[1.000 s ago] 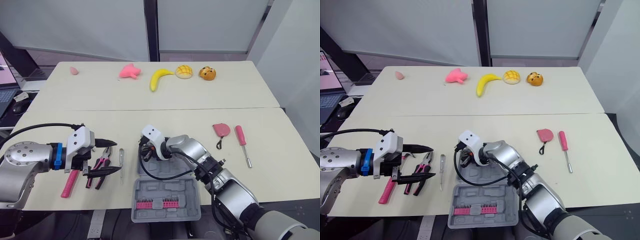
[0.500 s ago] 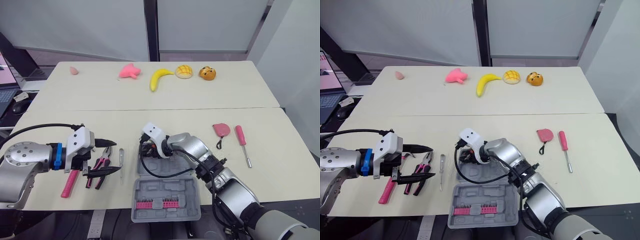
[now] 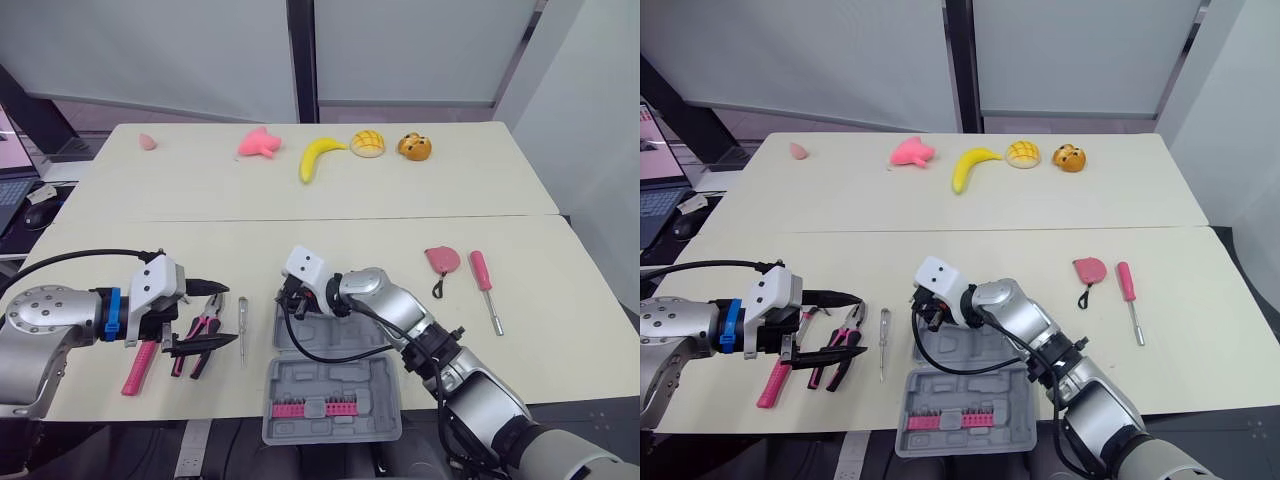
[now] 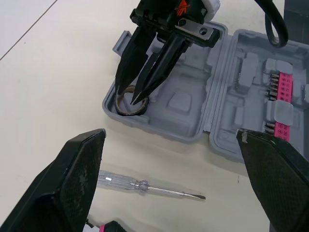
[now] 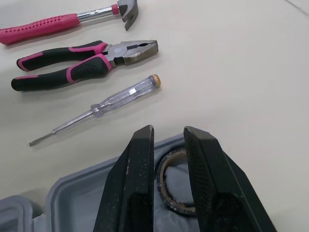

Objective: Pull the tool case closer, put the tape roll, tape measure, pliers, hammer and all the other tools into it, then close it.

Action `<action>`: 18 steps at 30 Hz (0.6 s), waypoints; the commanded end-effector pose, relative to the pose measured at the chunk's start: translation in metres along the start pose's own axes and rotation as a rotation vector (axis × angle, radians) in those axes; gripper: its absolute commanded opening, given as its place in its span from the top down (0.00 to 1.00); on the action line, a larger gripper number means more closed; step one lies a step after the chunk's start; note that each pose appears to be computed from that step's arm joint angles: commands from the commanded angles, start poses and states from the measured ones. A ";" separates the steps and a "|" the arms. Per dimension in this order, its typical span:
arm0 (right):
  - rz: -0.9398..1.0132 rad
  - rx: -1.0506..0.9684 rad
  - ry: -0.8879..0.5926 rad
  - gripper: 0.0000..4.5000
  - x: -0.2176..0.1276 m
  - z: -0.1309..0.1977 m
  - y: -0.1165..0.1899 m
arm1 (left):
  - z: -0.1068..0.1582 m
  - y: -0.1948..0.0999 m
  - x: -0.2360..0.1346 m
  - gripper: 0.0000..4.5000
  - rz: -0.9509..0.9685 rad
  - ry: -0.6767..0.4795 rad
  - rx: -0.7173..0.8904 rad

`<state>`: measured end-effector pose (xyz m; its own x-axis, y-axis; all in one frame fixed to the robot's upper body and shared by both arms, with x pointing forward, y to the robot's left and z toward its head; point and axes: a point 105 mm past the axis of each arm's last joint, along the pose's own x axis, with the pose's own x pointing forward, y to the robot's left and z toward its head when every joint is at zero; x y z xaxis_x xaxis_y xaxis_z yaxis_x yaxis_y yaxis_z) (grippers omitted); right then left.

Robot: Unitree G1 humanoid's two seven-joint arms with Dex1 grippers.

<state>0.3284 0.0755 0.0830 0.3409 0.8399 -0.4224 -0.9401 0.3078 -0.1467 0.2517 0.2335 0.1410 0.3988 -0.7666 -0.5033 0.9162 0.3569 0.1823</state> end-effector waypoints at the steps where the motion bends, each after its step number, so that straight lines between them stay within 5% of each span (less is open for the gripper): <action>1: -0.019 -0.047 -0.031 0.77 0.004 0.003 -0.001 | 0.006 0.004 -0.008 0.00 0.023 0.010 0.040; 18: -0.017 -0.071 0.073 0.77 0.013 -0.037 -0.004 | 0.002 0.003 -0.006 0.00 0.035 0.002 0.029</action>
<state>0.3363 0.0709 0.0495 0.3624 0.8074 -0.4657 -0.9313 0.2942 -0.2147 0.2502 0.2352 0.1383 0.4002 -0.7600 -0.5121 0.9154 0.3583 0.1836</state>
